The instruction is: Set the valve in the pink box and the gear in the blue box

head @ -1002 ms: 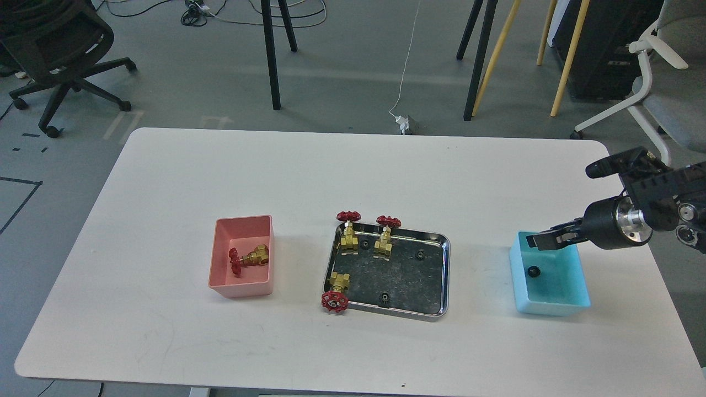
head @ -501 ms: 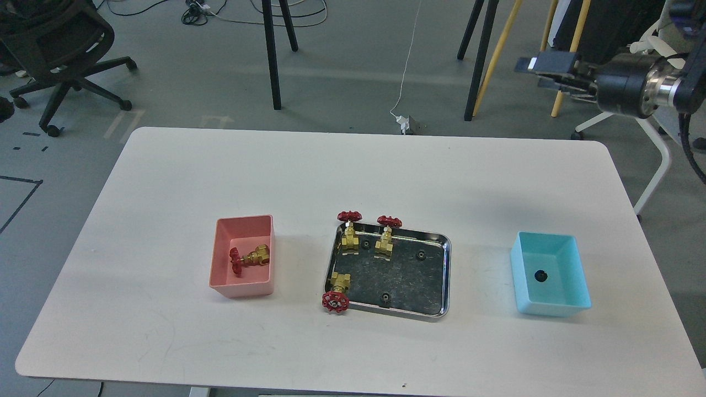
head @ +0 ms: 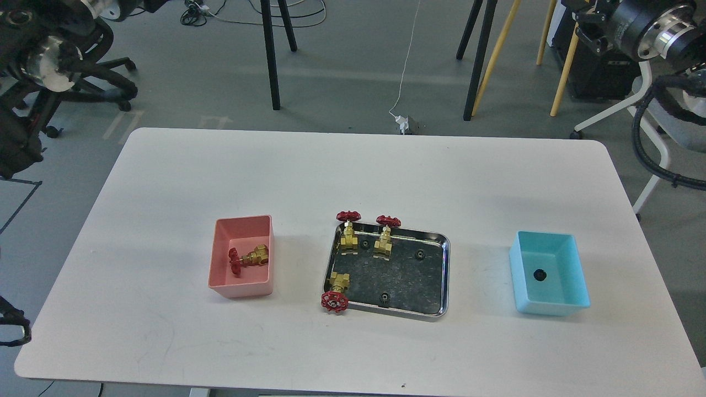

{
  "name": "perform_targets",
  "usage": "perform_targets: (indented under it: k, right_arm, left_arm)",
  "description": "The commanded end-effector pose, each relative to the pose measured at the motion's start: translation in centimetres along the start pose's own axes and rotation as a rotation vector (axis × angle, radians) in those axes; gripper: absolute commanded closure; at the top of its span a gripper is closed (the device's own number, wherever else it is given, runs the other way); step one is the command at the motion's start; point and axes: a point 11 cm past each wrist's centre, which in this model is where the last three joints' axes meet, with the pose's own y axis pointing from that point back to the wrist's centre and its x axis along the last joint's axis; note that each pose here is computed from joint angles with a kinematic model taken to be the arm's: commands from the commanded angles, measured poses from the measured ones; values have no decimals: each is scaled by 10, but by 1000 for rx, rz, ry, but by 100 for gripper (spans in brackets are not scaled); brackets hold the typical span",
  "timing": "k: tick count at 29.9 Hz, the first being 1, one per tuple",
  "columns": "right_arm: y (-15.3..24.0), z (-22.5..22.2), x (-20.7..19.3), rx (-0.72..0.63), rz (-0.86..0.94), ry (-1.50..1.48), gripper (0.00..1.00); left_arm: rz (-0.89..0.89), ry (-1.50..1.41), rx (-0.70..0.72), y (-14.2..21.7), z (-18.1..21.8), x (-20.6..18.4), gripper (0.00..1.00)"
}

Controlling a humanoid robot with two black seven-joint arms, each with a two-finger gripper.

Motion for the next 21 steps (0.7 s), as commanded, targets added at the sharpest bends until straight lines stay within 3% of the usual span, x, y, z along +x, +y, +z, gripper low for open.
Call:
perform_targets:
  k: [1,5,9,18,19,21]
  right_arm:
    - [-10,2,6,-19,126,-35,27]
    - [-18,11,25,-85,227,-2,28]
    - [-34,19,13,-130,242,49,28]
    - [-49,38,5,-246,360,199,27]
    - [-50,39,1,-247,345,224,27]
    - [-52,37,-3,-233,331,285,12]
  left_arm:
    - [-10,-5,10,-2,-4,-5,2]
    - [8,50,21,-3,3,2,2]
    - [25,175,53,-3,8,12,2]
    - [44,157,67,0,3,19,2]
    - [48,156,68,1,2,21,2]
    - [53,153,68,2,2,24,2]
